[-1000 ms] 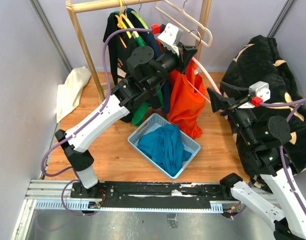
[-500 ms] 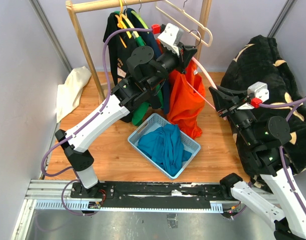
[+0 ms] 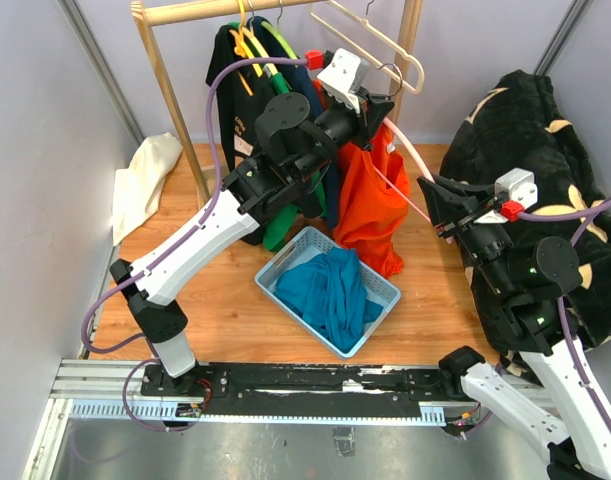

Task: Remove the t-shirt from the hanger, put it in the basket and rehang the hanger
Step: Remove the T-shirt from the hanger, then place the hanger on the clothesline.

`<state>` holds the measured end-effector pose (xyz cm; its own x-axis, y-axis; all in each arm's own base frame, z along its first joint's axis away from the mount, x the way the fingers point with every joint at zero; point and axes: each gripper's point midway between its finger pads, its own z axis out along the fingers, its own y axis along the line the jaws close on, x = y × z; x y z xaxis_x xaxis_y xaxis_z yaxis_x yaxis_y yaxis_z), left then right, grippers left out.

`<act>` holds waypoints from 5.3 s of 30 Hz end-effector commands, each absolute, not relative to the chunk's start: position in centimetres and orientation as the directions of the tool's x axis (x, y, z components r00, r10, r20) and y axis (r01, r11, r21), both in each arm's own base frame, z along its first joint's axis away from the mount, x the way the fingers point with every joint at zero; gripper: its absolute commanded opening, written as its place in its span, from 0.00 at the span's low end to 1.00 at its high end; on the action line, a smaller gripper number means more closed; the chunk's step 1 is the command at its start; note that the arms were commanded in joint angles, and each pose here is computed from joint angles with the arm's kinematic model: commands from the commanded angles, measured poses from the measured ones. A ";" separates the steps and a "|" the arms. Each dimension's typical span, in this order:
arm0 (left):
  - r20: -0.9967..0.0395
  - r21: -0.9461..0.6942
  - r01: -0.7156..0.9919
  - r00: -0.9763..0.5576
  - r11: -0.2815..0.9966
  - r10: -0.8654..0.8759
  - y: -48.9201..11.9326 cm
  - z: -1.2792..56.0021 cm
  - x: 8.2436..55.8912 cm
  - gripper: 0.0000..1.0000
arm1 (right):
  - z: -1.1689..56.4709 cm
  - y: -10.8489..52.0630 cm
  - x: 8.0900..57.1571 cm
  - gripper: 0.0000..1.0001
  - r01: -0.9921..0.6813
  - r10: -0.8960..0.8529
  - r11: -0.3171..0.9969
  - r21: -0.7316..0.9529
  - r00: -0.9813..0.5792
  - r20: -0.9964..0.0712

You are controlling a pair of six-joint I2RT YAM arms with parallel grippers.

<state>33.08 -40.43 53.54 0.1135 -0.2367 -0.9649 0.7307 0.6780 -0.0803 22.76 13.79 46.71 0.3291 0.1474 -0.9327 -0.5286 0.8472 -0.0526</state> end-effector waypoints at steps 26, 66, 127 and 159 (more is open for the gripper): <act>-0.959 -0.061 0.691 0.159 0.720 -0.234 -36.5 53.2 32.2 0.64 | 49.2 11.1 21.7 0.01 -0.428 0.173 0.903 -0.041 0.450 -0.876; -0.951 -0.126 0.719 0.107 0.683 -0.289 -39.3 50.5 35.2 0.00 | 50.2 11.1 19.6 0.01 -0.477 0.192 0.877 -0.060 0.461 -0.866; -0.962 -0.176 0.819 -0.027 0.546 -0.270 -34.8 45.2 27.9 0.01 | 57.6 16.5 31.7 0.01 -0.379 0.079 0.911 -0.161 0.544 -0.835; -0.975 -0.140 0.824 -0.017 0.549 -0.223 -33.6 44.7 26.5 0.01 | 54.6 19.8 43.7 0.01 -0.567 0.193 0.814 -0.127 0.471 -0.861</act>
<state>27.44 -34.11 42.77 -0.0649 -0.1961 -0.9784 0.8088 0.5639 -0.1667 44.25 20.42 50.46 0.3741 0.1212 -0.9194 -0.5531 0.8250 -0.1163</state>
